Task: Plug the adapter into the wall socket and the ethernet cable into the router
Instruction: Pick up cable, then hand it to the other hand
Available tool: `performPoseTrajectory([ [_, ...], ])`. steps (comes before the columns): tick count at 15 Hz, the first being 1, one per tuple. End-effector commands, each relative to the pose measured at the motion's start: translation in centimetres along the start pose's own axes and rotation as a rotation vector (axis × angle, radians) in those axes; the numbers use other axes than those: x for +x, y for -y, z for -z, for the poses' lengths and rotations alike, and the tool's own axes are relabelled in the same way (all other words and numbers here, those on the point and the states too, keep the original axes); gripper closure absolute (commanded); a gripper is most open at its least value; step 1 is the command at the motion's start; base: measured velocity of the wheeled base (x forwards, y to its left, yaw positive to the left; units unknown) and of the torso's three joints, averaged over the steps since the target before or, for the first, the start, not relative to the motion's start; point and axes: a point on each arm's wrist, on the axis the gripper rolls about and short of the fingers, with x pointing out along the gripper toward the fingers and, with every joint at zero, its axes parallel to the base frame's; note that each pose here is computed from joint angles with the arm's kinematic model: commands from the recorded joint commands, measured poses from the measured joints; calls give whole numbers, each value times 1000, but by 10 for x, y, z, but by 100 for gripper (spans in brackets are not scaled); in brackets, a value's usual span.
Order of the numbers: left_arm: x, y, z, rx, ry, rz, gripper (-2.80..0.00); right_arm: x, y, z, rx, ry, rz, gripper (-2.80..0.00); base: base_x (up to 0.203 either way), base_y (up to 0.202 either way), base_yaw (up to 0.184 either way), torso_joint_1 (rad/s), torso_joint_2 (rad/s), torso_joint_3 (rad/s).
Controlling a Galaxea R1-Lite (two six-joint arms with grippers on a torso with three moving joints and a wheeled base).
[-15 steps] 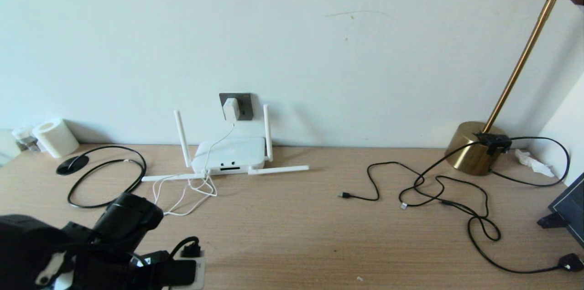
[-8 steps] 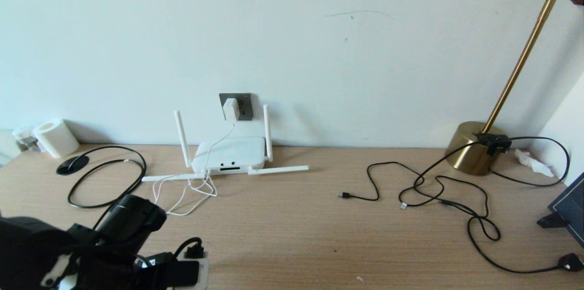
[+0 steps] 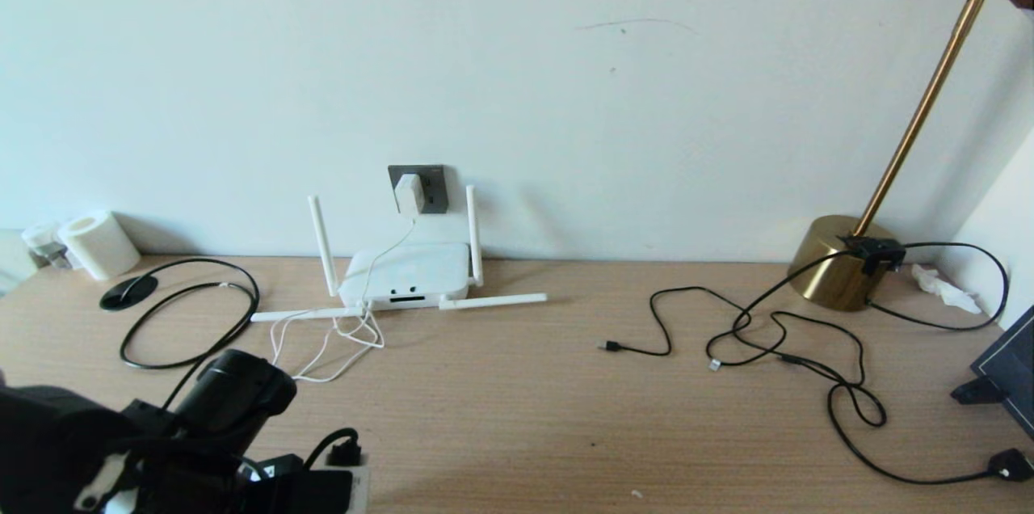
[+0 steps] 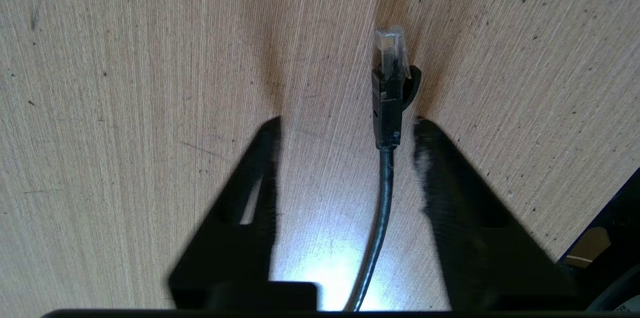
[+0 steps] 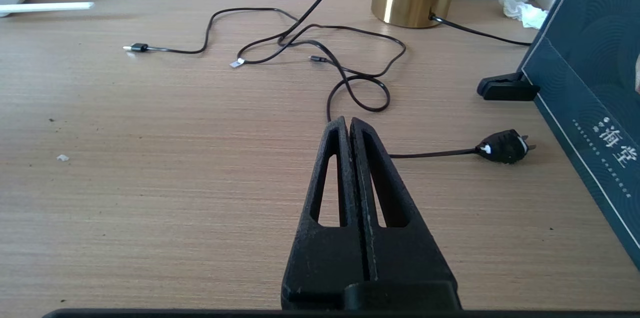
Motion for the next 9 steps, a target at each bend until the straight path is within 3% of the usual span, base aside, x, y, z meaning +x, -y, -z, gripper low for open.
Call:
performPoseTrajectory([
  [1, 0, 0, 0, 7, 0, 2, 0, 0, 0, 0, 0, 1, 0, 0, 0, 0, 0, 0, 0, 0],
  [6, 1, 0, 0, 8, 1, 5, 0, 0, 0, 0, 0, 0, 0, 0, 0, 0, 0, 0, 0, 0],
  [9, -12, 3, -4, 26, 56, -35, 0, 0, 0, 0, 0, 1, 0, 0, 0, 0, 0, 0, 0, 0],
])
